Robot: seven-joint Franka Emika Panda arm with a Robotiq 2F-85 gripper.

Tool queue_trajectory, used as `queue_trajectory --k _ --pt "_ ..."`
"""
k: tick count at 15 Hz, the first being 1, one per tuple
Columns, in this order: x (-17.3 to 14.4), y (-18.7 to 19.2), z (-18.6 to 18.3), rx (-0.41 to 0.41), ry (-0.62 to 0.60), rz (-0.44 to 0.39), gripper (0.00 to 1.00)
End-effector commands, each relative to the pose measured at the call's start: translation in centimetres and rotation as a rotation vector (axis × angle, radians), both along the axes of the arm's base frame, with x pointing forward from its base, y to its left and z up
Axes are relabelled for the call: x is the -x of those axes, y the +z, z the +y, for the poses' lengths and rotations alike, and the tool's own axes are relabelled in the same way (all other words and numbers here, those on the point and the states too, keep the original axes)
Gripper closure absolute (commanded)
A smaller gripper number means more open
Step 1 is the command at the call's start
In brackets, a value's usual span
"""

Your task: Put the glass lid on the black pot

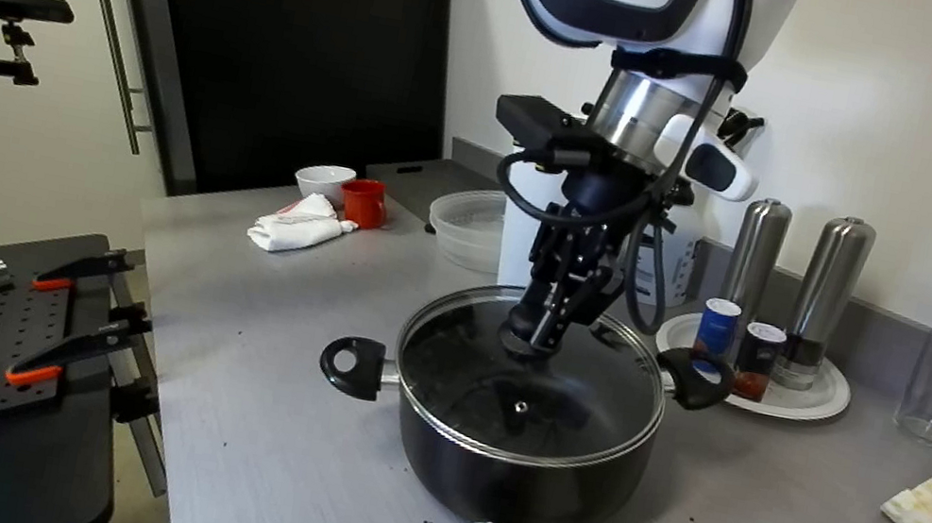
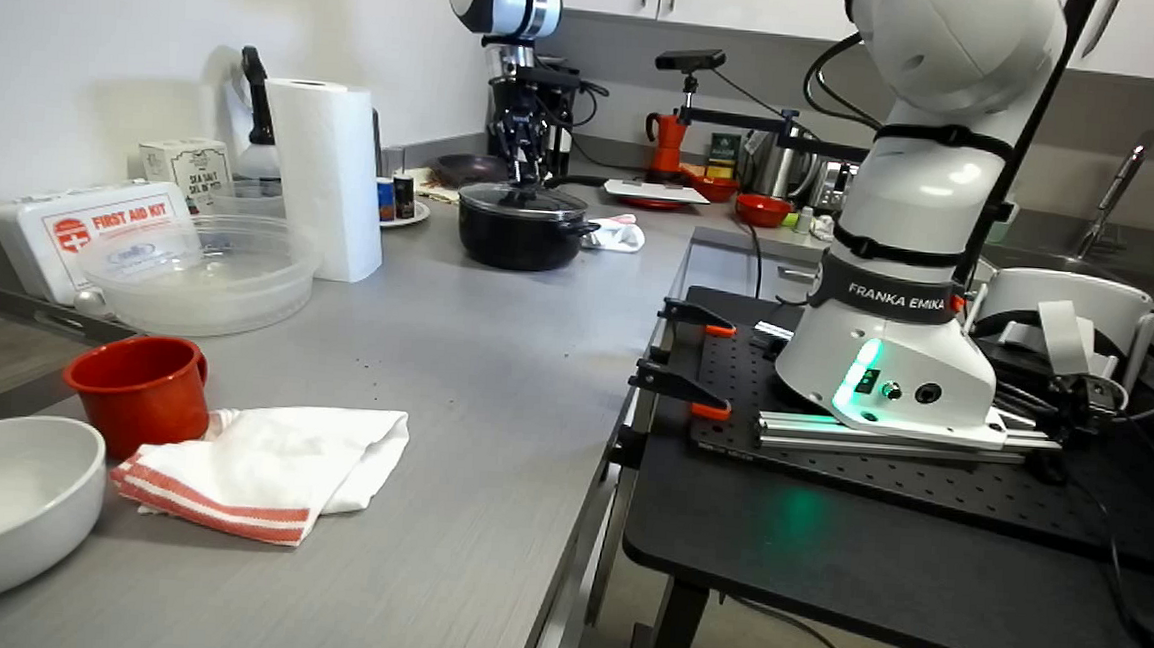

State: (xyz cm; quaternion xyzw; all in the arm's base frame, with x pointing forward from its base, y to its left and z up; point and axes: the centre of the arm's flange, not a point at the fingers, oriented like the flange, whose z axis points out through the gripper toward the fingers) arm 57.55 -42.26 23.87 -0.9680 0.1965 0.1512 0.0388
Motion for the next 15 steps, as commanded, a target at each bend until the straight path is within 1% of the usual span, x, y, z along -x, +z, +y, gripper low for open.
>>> queue_trajectory --k 1,2,3,5,6,8,12,15 --pt "0.9 0.8 0.2 0.021 0.007 0.028 0.75" --pt "1.0 0.8 0.2 0.029 0.005 0.031 0.25" --pt "1.0 0.8 0.1 0.030 0.005 0.030 0.24" --pt "1.2 0.9 -0.1 0.038 0.006 0.034 0.11" --pt "1.2 1.0 -0.2 0.041 0.005 0.035 0.02" --pt "1.3 1.2 -0.4 0.048 0.003 0.037 0.00" --pt "1.4 1.5 -0.4 0.055 0.007 0.033 0.00" --pt "1.3 2.1 0.7 0.060 0.030 0.017 0.00"
